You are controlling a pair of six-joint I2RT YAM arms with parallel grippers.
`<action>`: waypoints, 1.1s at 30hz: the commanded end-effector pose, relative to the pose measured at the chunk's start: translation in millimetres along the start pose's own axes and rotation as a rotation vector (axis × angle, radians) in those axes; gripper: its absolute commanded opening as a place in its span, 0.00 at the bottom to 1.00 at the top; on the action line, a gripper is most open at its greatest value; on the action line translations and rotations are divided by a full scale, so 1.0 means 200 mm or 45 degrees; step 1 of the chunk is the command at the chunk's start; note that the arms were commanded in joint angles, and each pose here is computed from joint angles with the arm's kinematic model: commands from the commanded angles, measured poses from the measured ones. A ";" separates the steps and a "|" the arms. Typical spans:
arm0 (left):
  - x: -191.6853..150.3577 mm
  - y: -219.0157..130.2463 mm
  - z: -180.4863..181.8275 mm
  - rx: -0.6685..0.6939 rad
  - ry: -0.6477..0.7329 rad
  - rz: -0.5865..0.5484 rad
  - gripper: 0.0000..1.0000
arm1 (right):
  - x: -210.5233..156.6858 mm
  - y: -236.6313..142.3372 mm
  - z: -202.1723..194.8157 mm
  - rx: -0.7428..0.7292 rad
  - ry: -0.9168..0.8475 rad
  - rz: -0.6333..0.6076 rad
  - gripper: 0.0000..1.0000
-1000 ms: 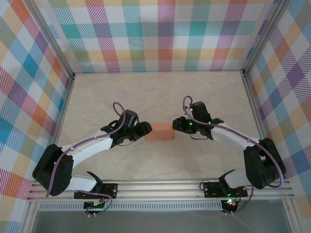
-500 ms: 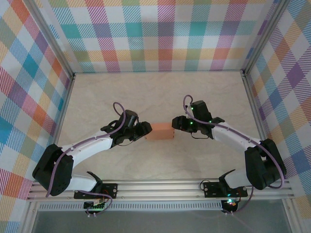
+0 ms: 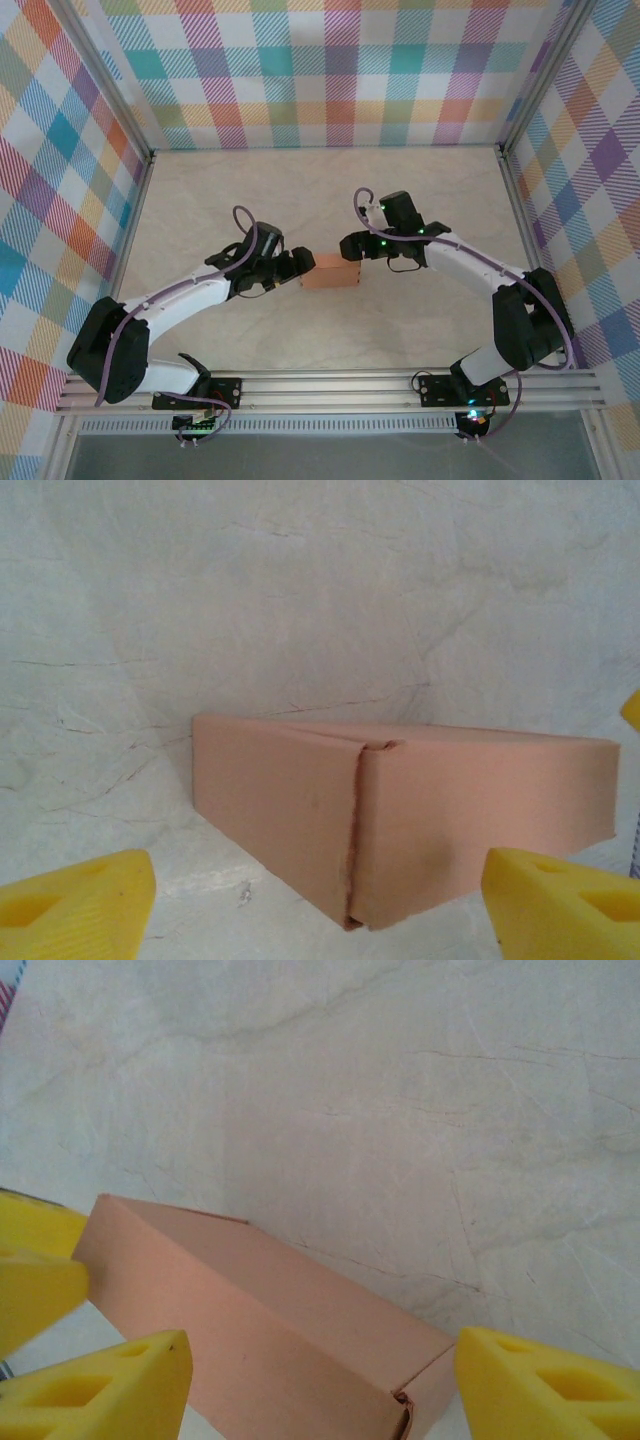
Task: Fold the paper box
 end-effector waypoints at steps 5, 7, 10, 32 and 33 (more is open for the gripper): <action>0.11 -0.12 -0.08 -0.019 0.089 -0.030 0.85 | 0.07 -0.05 0.04 -0.003 -0.296 -0.053 0.82; 0.11 -0.12 -0.05 -0.009 0.083 -0.024 0.79 | 0.07 -0.06 0.05 0.011 -0.411 -0.062 0.83; 0.10 -0.11 0.00 -0.006 0.064 -0.008 0.69 | 0.08 -0.07 0.05 -0.001 -0.538 -0.050 0.84; 0.01 0.06 0.11 -0.059 0.005 0.131 0.38 | 0.07 -0.05 0.10 0.107 -0.855 0.178 0.86; 0.01 0.06 0.11 -0.055 0.001 0.135 0.35 | 0.06 -0.05 0.11 0.124 -0.902 0.187 0.86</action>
Point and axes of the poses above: each hand's point on the last joint's axis, 136 mm out from that joint toward the fingers, its own y axis out along the fingers, its own z axis along the line the jaws close on, x = y × z, the point moved 6 cm from there along -y, back along the fingers, and after that the axes turned 4 degrees about y, right-handed, at the moved point
